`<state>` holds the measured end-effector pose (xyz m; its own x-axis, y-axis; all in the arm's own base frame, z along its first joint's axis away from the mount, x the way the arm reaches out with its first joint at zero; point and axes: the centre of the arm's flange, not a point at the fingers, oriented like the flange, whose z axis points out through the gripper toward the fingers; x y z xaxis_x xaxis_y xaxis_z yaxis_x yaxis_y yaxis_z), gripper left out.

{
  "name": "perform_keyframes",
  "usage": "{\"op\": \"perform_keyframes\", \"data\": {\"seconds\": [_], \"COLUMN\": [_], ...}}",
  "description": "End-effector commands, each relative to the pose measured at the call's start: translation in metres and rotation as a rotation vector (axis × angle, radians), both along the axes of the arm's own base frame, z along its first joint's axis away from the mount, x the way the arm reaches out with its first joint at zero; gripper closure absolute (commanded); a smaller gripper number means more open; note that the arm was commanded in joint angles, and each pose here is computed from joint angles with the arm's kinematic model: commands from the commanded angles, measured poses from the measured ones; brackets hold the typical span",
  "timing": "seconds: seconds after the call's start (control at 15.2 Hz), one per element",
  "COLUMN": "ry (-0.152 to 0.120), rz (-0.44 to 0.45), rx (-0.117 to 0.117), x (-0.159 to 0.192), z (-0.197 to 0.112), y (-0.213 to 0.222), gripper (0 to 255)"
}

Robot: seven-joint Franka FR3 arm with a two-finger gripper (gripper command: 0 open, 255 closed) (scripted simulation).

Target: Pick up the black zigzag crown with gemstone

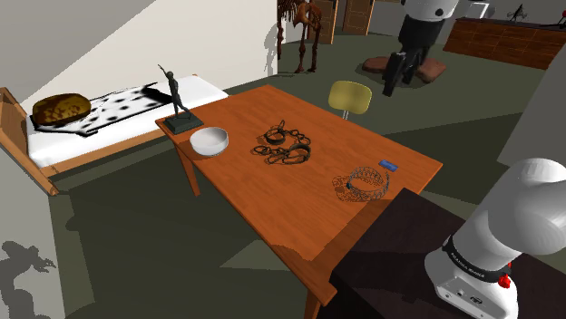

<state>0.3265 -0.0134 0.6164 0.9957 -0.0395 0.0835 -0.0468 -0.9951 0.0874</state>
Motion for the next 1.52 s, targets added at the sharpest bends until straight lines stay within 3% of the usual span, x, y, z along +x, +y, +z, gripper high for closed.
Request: {"op": "perform_keyframes", "data": {"seconds": [0.0,1.45], "ry": [0.000,0.062], "rz": [0.000,-0.045], "rx": [0.000,-0.035], "x": [0.000,0.054], "z": [0.000,-0.281], "y": [0.000,-0.051], "gripper": [0,0]}}
